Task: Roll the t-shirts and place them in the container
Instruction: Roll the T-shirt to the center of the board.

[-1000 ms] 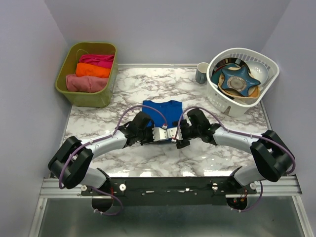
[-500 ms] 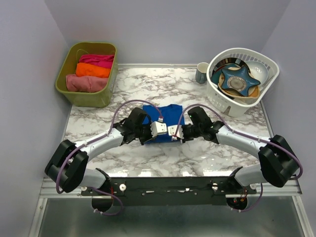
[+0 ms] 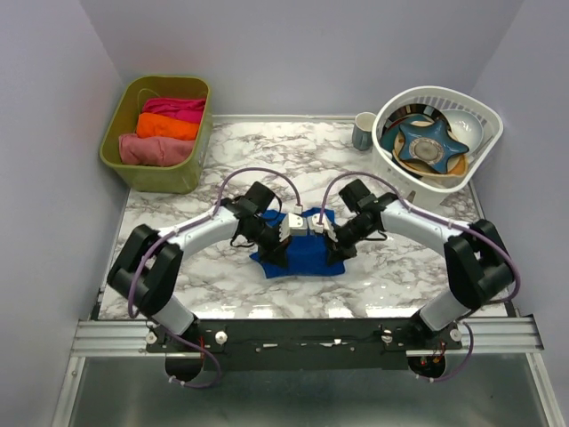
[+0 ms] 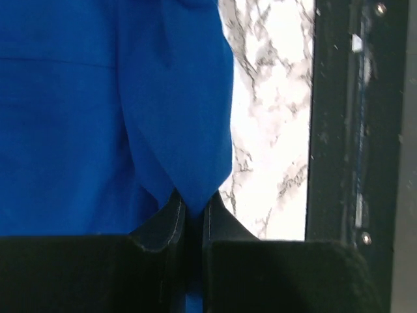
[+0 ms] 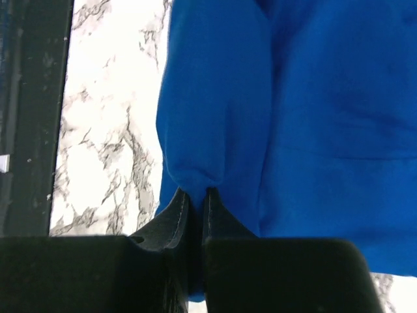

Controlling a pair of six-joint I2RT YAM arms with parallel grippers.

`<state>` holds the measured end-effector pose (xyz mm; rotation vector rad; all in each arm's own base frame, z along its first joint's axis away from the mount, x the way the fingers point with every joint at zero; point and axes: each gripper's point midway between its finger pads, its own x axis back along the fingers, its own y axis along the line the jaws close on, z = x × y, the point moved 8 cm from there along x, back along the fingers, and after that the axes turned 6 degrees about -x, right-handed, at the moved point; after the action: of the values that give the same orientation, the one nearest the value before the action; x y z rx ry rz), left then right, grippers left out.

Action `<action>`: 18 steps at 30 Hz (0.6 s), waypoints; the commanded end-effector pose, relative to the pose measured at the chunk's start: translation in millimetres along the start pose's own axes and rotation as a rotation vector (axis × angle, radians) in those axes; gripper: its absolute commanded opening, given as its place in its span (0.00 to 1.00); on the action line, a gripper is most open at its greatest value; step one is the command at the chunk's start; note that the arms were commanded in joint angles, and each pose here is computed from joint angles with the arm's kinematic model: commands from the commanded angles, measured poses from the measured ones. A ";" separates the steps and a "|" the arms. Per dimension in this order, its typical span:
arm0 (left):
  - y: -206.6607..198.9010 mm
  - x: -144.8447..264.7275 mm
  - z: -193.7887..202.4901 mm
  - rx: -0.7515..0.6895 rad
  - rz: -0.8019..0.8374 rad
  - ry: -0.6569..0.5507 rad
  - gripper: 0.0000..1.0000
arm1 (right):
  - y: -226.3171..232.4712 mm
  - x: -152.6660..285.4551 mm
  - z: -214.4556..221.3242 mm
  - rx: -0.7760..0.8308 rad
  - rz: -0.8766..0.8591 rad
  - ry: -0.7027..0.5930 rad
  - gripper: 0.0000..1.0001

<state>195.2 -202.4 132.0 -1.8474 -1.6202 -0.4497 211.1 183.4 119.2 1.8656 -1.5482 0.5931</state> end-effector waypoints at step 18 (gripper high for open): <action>18.2 -0.5 44.9 0.173 0.383 0.106 0.05 | -31.3 -0.3 34.9 -0.395 -0.477 0.157 0.01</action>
<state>216.1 -196.7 101.0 -1.9938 -1.2726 -0.2955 244.0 183.4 94.3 1.8617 -1.1682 0.2128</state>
